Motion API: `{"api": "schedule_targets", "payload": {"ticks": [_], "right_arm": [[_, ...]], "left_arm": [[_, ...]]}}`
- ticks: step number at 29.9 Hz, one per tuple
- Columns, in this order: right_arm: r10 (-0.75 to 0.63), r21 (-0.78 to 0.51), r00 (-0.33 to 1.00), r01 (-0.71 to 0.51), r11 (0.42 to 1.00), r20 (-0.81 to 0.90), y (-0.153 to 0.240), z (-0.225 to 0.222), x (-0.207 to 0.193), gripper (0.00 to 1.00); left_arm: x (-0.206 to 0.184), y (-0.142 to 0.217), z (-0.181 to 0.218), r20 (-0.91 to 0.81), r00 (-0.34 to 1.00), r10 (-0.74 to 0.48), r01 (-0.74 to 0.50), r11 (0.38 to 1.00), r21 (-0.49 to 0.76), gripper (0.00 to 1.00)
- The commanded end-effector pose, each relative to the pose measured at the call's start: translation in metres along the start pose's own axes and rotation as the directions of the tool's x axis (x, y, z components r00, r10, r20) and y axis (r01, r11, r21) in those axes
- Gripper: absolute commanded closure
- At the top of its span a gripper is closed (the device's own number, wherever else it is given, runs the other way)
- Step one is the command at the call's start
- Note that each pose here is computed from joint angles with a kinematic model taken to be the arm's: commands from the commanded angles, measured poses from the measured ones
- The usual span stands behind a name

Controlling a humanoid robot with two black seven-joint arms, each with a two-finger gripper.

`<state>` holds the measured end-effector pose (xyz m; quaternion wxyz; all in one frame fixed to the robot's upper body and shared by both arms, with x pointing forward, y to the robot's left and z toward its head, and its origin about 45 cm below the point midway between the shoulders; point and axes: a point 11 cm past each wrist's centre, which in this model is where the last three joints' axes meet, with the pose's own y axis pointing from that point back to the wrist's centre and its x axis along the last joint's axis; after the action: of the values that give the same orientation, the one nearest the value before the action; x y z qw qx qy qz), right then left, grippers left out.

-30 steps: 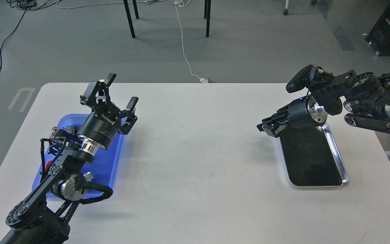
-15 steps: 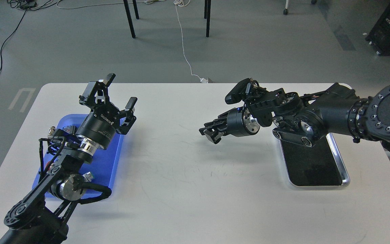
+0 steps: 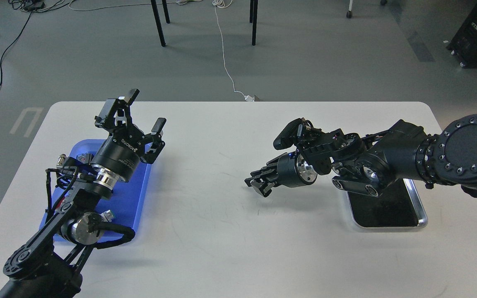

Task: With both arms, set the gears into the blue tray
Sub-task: 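Carry the second black part to the table center and release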

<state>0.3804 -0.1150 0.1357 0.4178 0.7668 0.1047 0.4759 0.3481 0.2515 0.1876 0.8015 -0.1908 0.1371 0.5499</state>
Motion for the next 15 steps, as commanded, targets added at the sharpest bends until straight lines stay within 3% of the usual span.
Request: {"api": "schedule_targets", "payload": {"ticks": [1, 11, 14, 15], "right_arm": [[-0.008, 0.012, 1.000, 0.008, 1.000, 0.002, -0.001, -0.004, -0.003, 0.78], [-0.043, 0.003, 0.999, 0.043, 0.999, -0.002, -0.001, 0.000, -0.018, 0.76], [-0.040, 0.003, 0.999, 0.040, 0.999, -0.002, -0.001, -0.001, -0.017, 0.72], [-0.039, 0.003, 0.999, 0.039, 0.999, -0.001, -0.001, -0.001, -0.017, 0.66]], "left_arm": [[0.003, 0.001, 0.002, 0.000, 1.000, 0.011, -0.011, 1.000, -0.007, 0.02], [0.004, 0.004, 0.000, -0.005, 1.000, 0.018, -0.018, 1.000, -0.003, 0.01], [0.004, 0.004, 0.000, -0.005, 1.000, 0.018, -0.018, 1.000, -0.003, 0.02], [0.004, 0.004, 0.000, -0.005, 1.000, 0.018, -0.018, 1.000, -0.003, 0.01]]}}
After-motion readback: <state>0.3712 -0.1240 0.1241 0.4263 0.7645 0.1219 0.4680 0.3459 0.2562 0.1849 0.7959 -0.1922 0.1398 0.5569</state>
